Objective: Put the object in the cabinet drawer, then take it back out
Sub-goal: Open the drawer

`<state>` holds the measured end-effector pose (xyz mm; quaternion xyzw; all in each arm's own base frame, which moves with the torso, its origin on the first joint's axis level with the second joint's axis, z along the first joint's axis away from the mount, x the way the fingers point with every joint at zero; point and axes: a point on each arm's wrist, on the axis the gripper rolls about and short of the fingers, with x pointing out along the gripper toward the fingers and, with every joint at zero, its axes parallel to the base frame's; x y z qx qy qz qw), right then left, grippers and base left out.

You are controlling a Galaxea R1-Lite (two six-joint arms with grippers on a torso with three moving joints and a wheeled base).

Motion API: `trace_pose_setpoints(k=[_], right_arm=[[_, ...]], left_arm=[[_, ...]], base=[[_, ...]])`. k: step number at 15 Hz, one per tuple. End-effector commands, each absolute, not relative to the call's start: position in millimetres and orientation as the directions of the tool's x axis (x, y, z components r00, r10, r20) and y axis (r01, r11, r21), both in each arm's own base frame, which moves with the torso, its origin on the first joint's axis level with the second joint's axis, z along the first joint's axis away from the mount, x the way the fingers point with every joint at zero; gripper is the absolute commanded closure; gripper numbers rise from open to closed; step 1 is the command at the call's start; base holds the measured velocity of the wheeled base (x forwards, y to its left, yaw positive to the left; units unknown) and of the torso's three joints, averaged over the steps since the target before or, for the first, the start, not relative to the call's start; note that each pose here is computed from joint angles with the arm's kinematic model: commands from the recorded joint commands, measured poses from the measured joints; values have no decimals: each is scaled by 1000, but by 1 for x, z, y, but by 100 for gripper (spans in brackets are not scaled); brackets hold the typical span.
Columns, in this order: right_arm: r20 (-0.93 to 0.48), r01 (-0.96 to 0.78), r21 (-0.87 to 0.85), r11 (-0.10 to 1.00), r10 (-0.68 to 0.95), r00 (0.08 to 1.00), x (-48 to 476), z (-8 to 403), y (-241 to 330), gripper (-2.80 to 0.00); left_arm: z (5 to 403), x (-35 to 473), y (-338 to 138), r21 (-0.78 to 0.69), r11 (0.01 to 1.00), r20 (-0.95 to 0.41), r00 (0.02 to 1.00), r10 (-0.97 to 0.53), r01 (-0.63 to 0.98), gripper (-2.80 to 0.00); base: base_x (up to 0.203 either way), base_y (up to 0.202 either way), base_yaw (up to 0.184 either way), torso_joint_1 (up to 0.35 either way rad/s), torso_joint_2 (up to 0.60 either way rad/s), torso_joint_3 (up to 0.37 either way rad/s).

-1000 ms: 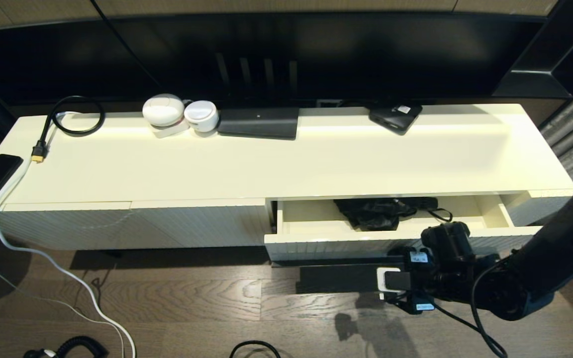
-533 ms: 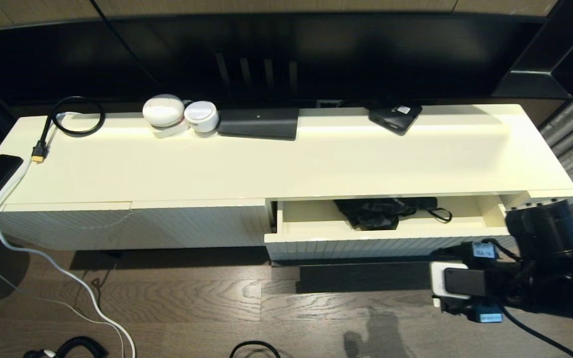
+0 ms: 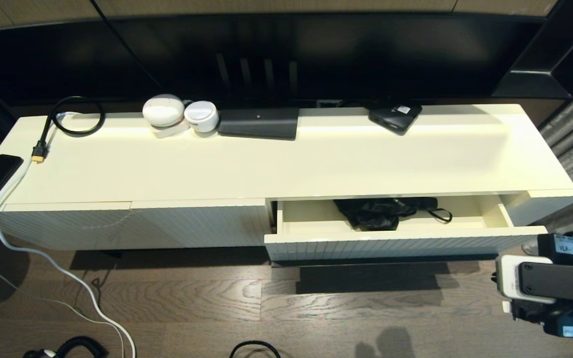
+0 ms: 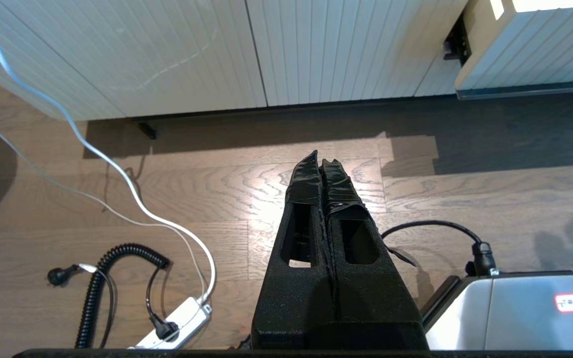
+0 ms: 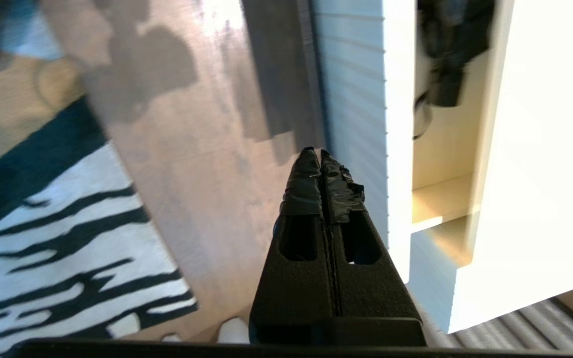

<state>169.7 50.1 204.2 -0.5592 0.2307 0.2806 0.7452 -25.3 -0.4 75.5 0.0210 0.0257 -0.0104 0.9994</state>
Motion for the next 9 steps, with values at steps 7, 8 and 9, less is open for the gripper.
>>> trace_pose_setpoints(k=[7, 8, 9], right_arm=[[-675, -685, -693, 226, 129, 726, 271, 176, 71, 0], [-663, -671, -705, 231, 122, 739, 284, 170, 71, 0], [-640, -648, -726, 231, 118, 759, 294, 167, 71, 0]], left_arm=[[75, -25, 0, 42, 999, -52, 998, -20, 22, 0], [75, -25, 0, 42, 999, -52, 998, -20, 22, 0], [75, -25, 0, 42, 999, -52, 998, -20, 22, 0]], base=[[0, 0, 0, 0, 0, 0], [0, 0, 0, 0, 0, 0], [0, 0, 0, 0, 0, 0]])
